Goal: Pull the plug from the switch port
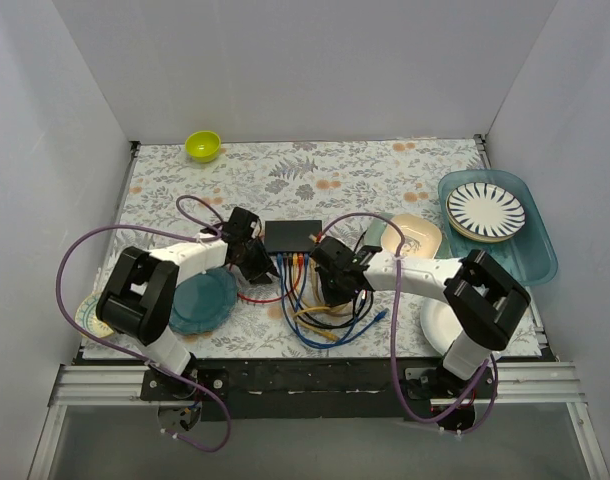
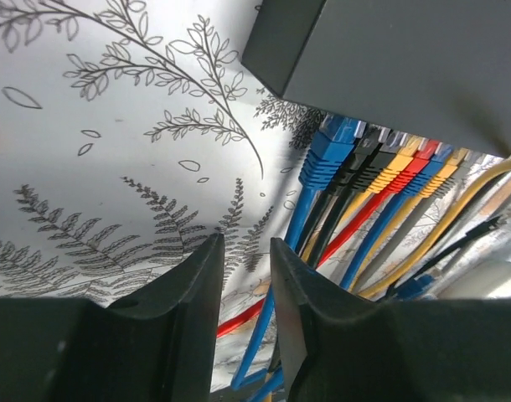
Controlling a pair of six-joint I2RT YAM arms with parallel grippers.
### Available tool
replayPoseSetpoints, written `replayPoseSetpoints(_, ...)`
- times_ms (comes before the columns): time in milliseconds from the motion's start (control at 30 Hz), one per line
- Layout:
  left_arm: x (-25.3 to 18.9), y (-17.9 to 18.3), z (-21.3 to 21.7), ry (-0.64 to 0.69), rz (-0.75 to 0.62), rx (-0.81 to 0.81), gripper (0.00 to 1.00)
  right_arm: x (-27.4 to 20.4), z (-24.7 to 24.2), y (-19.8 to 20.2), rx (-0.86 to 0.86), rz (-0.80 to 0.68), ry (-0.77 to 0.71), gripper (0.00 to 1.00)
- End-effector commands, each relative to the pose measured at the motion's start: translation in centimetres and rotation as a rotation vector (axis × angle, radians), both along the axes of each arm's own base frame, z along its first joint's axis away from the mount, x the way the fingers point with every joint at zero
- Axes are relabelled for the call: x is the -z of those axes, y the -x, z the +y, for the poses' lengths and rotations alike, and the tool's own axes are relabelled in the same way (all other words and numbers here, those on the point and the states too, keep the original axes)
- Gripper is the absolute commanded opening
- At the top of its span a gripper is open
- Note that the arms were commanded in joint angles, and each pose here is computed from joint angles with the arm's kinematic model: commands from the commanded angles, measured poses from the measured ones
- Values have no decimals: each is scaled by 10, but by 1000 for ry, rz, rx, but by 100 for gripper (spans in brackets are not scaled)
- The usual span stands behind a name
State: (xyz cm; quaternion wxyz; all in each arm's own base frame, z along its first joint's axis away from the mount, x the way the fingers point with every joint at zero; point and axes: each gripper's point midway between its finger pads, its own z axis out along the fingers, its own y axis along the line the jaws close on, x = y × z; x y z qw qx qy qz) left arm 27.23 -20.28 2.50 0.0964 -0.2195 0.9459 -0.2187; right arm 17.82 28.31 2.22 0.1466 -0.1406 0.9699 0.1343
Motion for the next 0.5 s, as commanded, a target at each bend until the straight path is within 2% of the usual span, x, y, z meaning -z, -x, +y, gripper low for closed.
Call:
replayPoseSetpoints(0,-27,-22,17,-88,-121,-86,30,-55,1,-51,49,-147,-2,6)
replayPoseSetpoints(100,-47,-38,19,-100,-171,-131,32,-87,-2,-86,87,-231,-1,14)
replayPoseSetpoints(300,-61,-44,25,-86,-205,-220,33,-110,-7,-110,172,-251,-121,26)
replayPoseSetpoints(333,-68,-44,22,-56,-230,-221,33,-112,-3,-115,161,-291,-150,41)
replayPoseSetpoints(400,-64,-37,24,-48,-226,-217,36,-118,-4,-120,166,-346,-181,62)
replayPoseSetpoints(433,-66,-33,26,-46,-226,-220,39,-113,-6,-122,189,-361,-190,87)
replayPoseSetpoints(467,-65,-24,20,-4,-192,-195,54,-112,-6,-126,201,-356,-209,92)
